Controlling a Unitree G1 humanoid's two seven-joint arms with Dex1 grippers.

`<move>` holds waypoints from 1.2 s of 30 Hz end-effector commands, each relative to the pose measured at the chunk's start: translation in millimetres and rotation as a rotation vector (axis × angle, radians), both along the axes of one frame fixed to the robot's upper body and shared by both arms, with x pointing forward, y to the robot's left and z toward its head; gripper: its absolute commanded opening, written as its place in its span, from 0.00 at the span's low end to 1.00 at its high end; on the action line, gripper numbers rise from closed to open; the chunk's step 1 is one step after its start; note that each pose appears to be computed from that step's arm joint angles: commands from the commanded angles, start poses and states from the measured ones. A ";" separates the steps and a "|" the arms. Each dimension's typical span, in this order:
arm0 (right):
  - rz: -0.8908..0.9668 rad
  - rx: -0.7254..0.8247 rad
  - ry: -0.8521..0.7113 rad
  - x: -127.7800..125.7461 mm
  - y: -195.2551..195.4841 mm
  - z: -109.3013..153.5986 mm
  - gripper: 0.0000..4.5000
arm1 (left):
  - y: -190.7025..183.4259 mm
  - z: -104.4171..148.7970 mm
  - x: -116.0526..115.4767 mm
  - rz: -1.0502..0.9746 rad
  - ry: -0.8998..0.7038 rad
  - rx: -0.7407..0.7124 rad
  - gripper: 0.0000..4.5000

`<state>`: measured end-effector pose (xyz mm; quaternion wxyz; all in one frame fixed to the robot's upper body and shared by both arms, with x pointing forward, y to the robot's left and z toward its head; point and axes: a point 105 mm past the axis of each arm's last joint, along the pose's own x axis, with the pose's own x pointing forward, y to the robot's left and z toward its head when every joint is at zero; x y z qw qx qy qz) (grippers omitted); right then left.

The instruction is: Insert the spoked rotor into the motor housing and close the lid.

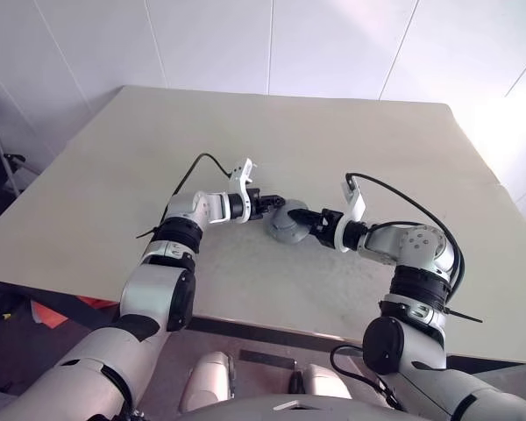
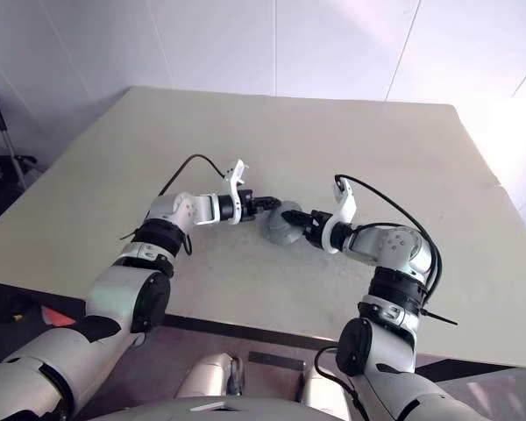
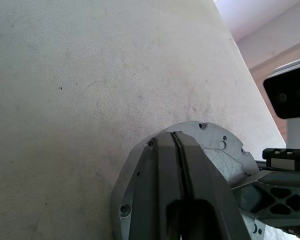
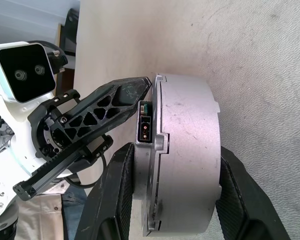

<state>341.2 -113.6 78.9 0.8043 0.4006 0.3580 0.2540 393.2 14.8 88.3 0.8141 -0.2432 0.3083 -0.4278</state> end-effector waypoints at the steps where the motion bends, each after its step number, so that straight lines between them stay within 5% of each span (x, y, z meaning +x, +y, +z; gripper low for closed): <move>1: 0.038 0.030 -0.043 6.4 12.3 15.6 0.47 | 0.2 -1.4 1.0 0.014 0.002 -0.006 0.00; 11: -0.140 0.137 -0.097 39.5 -8.7 43.8 0.47 | 59.9 27.6 30.2 0.299 -0.061 -0.225 0.00; 20: -0.162 0.242 -0.132 58.5 0.3 71.8 0.47 | 94.1 33.7 19.1 0.373 -0.022 -0.393 0.00; 24: -0.131 0.330 -0.189 65.2 18.3 103.5 0.47 | 86.8 39.8 5.2 0.328 0.005 -0.498 0.20; 34: -0.063 0.368 -0.245 65.8 40.4 134.2 0.47 | 79.7 51.0 -18.1 0.231 0.104 -0.659 0.99; 36: -0.052 0.358 -0.240 64.8 42.5 132.4 0.47 | 79.3 59.3 -21.7 0.196 0.119 -0.728 0.99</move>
